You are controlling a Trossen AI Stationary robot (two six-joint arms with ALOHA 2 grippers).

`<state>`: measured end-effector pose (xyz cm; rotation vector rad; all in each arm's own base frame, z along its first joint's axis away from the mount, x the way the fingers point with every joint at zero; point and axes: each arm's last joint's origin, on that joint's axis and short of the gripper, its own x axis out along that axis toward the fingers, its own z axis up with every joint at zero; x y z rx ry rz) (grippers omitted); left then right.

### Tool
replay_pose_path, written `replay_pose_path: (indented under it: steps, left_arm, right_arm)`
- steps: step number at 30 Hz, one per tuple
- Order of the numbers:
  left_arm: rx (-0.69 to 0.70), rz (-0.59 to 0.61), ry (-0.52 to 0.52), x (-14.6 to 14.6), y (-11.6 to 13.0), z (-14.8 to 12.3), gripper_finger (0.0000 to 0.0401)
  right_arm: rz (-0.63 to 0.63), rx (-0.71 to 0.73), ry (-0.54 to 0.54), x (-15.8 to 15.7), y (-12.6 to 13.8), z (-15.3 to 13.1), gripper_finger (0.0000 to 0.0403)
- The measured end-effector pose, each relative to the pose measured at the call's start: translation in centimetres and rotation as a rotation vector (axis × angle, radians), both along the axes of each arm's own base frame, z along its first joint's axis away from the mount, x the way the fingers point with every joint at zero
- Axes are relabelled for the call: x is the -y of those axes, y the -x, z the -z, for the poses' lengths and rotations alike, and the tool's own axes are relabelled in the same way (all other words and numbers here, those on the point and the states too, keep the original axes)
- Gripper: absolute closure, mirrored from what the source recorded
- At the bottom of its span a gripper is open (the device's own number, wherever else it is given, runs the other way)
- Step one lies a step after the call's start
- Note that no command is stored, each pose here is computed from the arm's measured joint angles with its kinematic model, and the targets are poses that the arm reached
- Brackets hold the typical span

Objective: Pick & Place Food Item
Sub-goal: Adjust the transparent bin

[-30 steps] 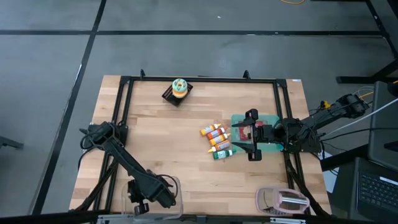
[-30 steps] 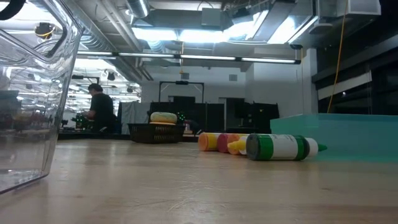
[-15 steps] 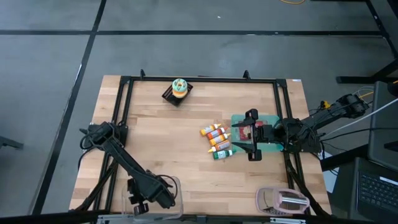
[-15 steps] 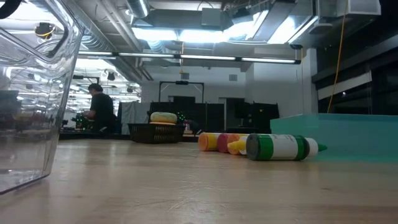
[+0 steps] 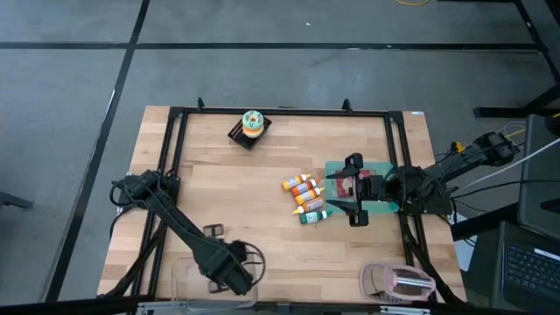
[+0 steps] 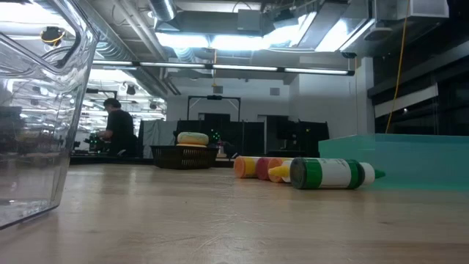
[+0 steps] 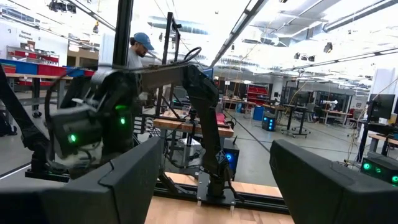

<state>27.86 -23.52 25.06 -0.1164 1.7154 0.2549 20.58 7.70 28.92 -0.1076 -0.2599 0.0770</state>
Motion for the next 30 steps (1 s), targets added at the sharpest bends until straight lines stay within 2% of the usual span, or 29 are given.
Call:
replay_pose_path:
  steps: [2,8,16,23,26,30]
  left_arm:
    - [0.108,-0.014,-0.017,-0.1,-0.9,-0.3,0.0251]
    - [0.196,-0.069,-0.017,-0.2,-2.8,0.9,0.0239]
    - [0.169,-0.111,-0.046,1.1,-2.9,3.0,0.0213]
    - [0.111,-0.134,-0.036,2.2,-2.4,4.3,0.0213]
    - [0.094,-0.135,-0.021,2.4,-2.2,4.3,0.0215]
    - [0.110,-0.141,-0.076,1.9,-1.9,3.7,0.0215]
  right_arm:
    - [0.000,0.000,0.000,0.0,0.0,0.0,0.0107]
    - [-0.005,0.000,-0.005,0.0,0.0,0.0,0.0107]
    - [-0.053,0.003,-0.003,-0.2,0.0,0.0,0.0108]
    - [-0.053,0.004,-0.003,-0.2,0.0,0.0,0.0108]
    - [-0.052,0.011,-0.001,-0.2,0.0,-0.3,0.0108]
    - [-0.052,0.010,0.002,-0.2,-0.1,-0.6,0.0108]
